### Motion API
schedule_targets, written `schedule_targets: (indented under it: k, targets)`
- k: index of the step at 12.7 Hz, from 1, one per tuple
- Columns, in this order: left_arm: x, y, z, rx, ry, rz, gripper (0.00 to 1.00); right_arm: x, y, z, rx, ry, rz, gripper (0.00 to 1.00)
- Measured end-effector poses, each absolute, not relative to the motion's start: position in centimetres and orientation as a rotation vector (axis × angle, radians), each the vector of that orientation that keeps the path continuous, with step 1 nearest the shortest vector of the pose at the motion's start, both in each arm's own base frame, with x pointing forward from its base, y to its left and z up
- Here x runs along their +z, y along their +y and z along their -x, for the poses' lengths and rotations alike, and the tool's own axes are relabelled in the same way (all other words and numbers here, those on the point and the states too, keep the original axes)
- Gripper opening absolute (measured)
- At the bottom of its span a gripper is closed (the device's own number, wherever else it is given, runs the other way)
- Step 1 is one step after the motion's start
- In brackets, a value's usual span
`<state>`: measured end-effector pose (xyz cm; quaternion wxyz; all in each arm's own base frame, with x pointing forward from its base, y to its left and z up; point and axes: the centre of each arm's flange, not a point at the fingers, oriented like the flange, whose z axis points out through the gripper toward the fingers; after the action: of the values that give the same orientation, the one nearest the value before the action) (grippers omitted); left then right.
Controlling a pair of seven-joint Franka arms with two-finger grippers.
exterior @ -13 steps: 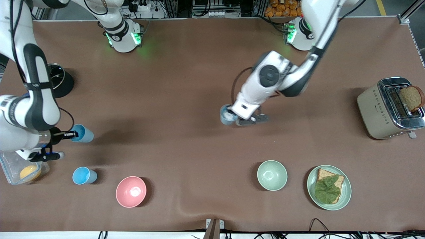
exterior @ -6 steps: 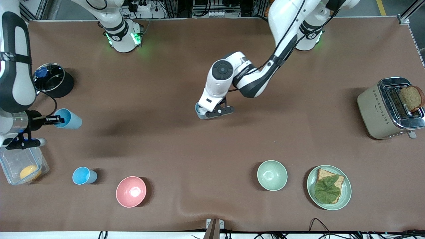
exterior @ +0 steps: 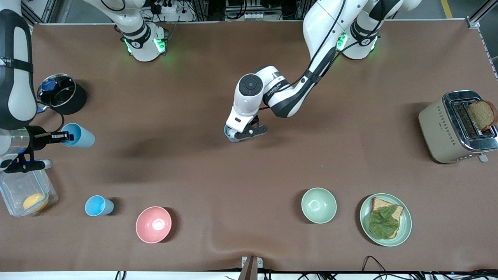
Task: Stack blue cups with both arms
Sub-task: 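Set the tissue cup down, open the left gripper and withdraw it, then carry the held blue cup with the right gripper over the tissue cup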
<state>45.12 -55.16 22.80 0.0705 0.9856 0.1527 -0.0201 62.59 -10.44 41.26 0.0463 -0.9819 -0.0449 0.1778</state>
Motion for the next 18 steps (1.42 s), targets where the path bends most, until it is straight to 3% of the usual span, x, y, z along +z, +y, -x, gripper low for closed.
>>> schedule_targets:
  k: [3,7,11,15,18]
  targets:
    - [25.0,-55.3,-46.5,-0.016,0.493,-2.923,0.53,41.0,-10.6,-62.5,0.562,-0.132,2.991,0.04]
    - [35.2,-50.9,-51.2,0.089,0.592,-2.885,0.98,40.7,-10.6,-62.2,0.6,-0.131,2.977,0.04]
    - [47.3,-37.9,-58.1,0.242,0.589,-2.901,1.0,41.5,-8.3,-61.8,0.678,-0.196,2.936,0.04]
    - [51.6,-24.4,-62.5,0.288,0.358,-3.023,1.0,46.3,4.4,-62.8,0.607,-0.388,2.967,0.04]
    - [53.5,-16.8,-62.7,0.2,0.272,-3.111,1.0,46.9,12.4,-62.6,0.558,-0.064,2.993,0.04]
